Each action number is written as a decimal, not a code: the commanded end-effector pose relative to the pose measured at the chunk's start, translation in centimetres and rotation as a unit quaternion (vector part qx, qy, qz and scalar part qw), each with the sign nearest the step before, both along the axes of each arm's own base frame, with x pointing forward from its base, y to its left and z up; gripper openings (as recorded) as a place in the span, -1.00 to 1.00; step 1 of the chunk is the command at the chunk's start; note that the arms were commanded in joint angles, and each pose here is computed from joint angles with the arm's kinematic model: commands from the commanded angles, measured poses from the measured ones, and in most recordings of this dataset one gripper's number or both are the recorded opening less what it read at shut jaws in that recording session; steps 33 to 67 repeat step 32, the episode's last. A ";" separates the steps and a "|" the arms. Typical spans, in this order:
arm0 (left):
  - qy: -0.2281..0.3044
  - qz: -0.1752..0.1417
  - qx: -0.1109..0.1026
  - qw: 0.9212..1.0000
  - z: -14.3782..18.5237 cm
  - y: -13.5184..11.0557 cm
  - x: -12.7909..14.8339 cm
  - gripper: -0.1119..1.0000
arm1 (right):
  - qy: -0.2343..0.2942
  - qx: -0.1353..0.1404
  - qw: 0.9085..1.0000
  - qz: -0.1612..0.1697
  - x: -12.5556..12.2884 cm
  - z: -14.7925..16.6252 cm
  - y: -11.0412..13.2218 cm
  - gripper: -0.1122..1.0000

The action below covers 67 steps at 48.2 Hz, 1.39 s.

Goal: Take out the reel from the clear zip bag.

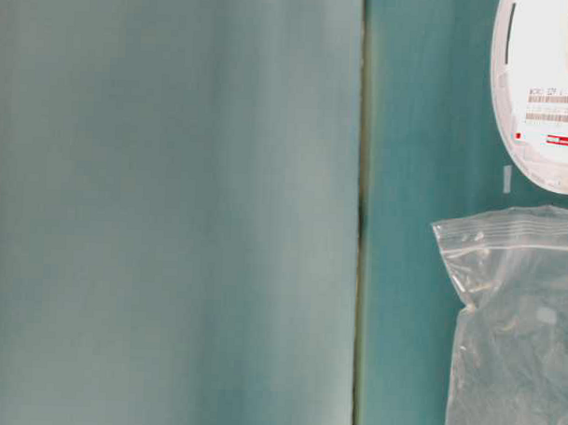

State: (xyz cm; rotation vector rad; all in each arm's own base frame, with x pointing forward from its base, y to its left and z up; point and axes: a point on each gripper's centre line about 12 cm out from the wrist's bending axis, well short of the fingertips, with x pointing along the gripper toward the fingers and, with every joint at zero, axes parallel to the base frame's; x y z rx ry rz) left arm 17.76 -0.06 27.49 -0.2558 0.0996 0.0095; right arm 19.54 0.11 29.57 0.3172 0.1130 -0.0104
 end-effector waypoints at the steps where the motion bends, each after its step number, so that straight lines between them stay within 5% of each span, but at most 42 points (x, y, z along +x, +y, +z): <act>1: -0.015 -0.001 0.001 1.000 1.1 0.0 0.2 0.86 | -0.008 -0.005 1.000 -0.002 0.1 0.5 -0.1 0.84; 67: -0.010 -0.001 -0.002 1.000 0.9 0.0 0.2 0.86 | -0.001 -0.002 1.000 -0.003 0.0 -0.1 -0.1 0.84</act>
